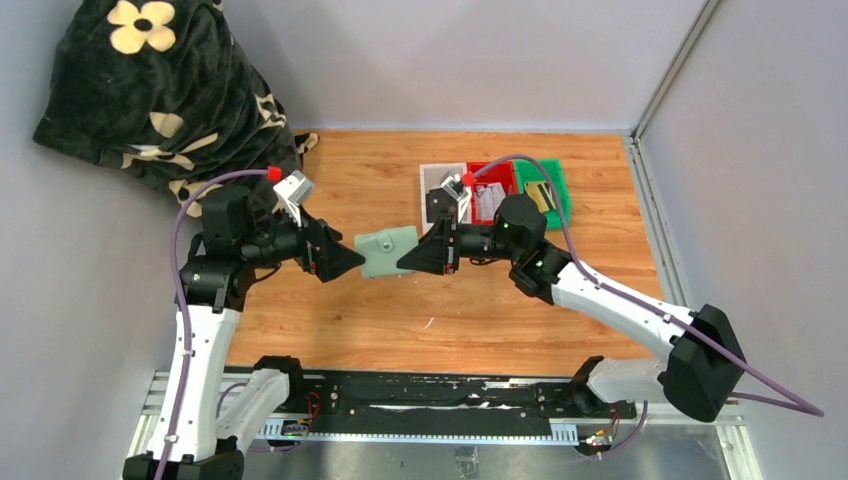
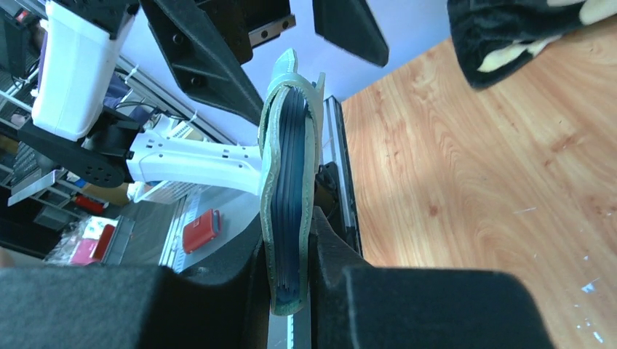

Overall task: Take the credit cards out of the card holder
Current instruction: Open the card holder.

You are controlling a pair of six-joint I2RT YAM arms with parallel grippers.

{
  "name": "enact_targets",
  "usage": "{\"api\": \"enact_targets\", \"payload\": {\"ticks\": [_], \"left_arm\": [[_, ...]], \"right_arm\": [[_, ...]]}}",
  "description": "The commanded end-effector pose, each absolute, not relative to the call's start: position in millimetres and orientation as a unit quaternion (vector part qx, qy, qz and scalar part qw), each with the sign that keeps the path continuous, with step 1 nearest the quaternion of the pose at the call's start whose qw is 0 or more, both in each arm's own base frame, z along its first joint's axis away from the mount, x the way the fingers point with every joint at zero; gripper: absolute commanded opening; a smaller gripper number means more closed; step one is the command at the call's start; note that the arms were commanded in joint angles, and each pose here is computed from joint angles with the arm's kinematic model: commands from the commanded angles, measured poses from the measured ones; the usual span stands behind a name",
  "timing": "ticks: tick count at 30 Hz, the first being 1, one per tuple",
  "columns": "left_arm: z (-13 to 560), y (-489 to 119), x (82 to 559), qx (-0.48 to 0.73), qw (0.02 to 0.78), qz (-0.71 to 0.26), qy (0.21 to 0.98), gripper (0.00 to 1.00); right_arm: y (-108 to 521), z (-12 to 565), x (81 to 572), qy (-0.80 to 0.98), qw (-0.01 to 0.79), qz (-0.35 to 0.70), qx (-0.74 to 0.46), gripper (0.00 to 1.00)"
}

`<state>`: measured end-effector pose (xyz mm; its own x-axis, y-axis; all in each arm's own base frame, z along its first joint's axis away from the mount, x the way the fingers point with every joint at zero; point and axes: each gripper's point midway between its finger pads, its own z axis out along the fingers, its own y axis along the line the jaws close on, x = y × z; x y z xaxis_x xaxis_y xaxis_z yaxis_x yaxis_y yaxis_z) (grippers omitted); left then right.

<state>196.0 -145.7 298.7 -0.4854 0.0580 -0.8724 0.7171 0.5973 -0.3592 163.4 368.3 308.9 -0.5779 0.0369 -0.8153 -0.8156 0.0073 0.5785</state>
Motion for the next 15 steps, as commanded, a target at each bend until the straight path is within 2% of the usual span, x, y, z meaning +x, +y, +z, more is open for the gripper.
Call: {"api": "enact_targets", "payload": {"ticks": [1, 7, 15], "left_arm": [[332, -165, 183, 0.181, 0.423, -0.48, 0.747, 1.0], [358, -177, 165, 0.162, 0.41, -0.557, 0.703, 0.97], [353, -176, 164, 0.17, 0.415, -0.551, 0.704, 0.76]], "right_arm": [[365, 328, 174, 0.596, 0.398, 0.629, -0.303, 0.0], [370, 345, 174, 0.57, 0.4, 0.654, -0.294, 0.0], [373, 361, 172, 0.544, 0.401, 0.679, -0.288, 0.0]]}}
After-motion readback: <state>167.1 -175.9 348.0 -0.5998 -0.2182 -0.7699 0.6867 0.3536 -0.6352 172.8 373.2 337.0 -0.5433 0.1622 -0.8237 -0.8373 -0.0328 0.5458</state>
